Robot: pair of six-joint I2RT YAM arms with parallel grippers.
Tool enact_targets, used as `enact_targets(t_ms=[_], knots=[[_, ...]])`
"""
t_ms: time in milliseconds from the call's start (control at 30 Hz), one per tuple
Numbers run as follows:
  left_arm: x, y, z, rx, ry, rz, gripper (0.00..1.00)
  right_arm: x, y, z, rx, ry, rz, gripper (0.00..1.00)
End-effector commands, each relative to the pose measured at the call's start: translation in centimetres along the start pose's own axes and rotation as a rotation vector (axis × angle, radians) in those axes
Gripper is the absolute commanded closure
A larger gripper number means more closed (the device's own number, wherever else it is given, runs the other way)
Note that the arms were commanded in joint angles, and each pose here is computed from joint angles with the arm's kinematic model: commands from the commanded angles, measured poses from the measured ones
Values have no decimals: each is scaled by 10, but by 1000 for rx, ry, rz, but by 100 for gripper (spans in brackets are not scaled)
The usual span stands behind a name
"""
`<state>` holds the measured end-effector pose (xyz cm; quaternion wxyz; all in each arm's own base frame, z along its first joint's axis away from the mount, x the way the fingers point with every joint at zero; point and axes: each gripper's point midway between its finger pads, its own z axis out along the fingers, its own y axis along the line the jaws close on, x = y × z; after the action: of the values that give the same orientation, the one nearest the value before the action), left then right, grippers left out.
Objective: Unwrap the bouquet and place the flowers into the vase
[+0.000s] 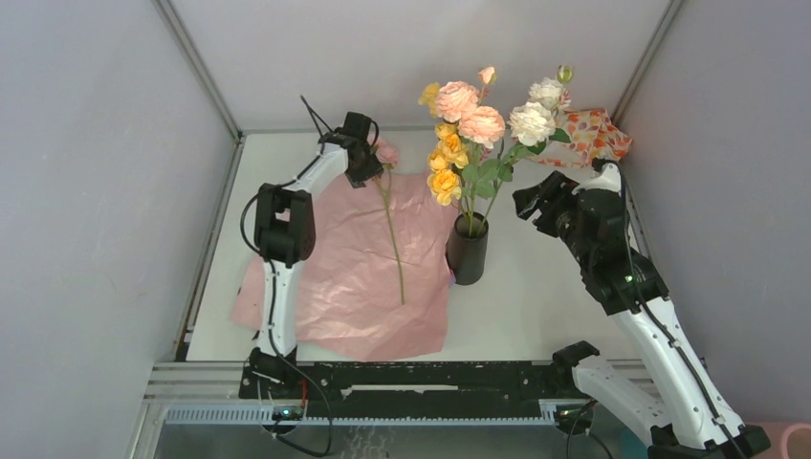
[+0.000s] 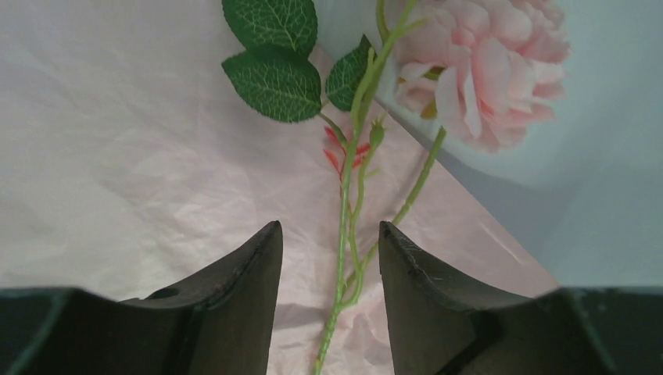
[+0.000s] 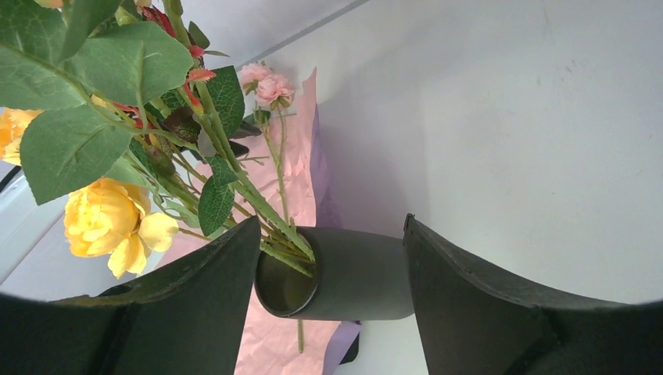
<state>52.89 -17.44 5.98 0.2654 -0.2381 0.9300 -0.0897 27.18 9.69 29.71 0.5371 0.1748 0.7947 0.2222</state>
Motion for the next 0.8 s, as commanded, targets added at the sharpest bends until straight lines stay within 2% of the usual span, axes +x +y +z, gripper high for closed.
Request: enact_targets(t_ms=[0,767], knots=[[-10,-10,7,31,2,-23,47,-10,6,1,-28,-40,11,24],[-3,-10,36,23,31,-19,49,-7,4,3,-24,-32,14,24]])
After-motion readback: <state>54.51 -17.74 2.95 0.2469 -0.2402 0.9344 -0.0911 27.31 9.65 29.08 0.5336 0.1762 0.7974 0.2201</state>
